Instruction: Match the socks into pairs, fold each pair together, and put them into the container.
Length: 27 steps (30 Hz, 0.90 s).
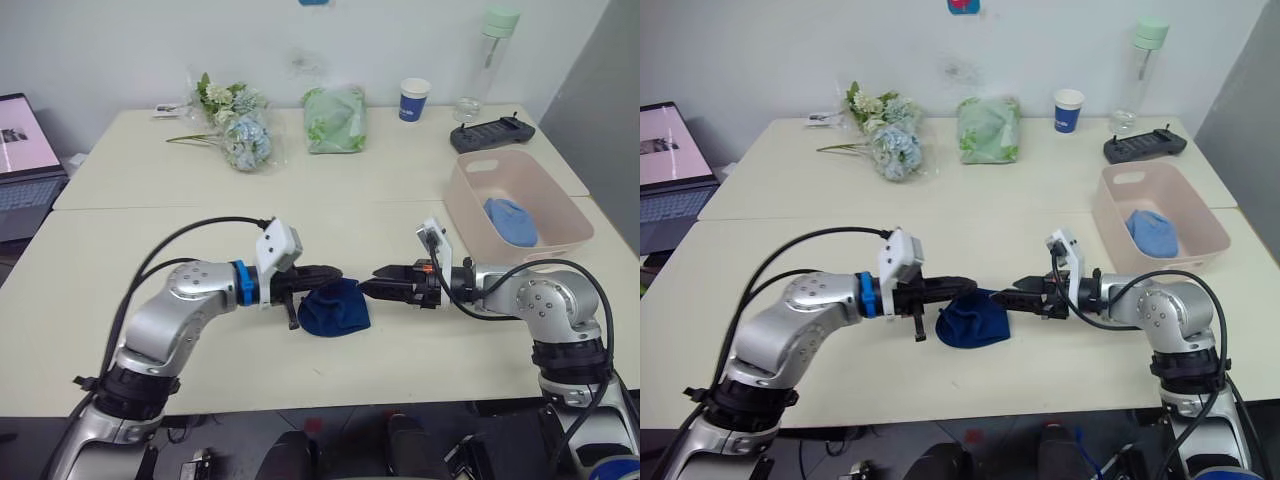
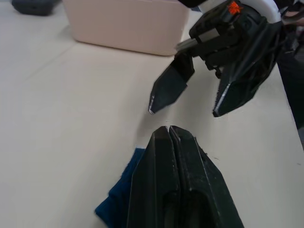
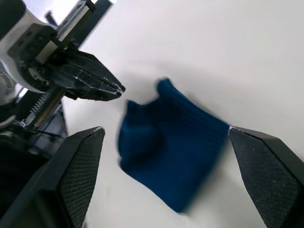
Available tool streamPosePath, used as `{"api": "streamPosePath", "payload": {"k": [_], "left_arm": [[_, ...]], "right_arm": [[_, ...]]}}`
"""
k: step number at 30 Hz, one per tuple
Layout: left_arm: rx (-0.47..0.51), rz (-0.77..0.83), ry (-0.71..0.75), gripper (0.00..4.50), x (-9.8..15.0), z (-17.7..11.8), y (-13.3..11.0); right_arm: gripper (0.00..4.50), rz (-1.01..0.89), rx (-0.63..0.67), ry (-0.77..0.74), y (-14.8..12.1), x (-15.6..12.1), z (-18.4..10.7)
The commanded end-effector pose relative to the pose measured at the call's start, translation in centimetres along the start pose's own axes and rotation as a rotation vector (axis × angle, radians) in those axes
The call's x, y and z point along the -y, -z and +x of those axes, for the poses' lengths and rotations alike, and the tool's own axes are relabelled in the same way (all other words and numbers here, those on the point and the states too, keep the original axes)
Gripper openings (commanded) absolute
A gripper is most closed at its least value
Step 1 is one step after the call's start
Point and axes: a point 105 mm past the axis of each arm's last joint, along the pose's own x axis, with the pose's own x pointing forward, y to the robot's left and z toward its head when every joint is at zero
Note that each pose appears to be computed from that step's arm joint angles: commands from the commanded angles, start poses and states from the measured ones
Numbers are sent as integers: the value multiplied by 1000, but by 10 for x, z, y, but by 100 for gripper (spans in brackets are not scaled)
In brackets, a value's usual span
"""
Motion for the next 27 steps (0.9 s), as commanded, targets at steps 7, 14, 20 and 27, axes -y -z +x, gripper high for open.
{"api": "streamPosePath", "payload": {"k": [7,14,20,27], "left_arm": [[-220,72,-43,0,-5,-26,55],[-252,65,-71,0,0,-33,74],[-256,71,-79,0,4,-31,84],[-239,65,-84,0,4,-30,83]], "right_arm": [[448,37,-7,35,12,5,8],[448,86,-91,45,31,9,17],[448,206,-90,20,32,10,35],[448,254,-144,-100,41,-10,51]]}}
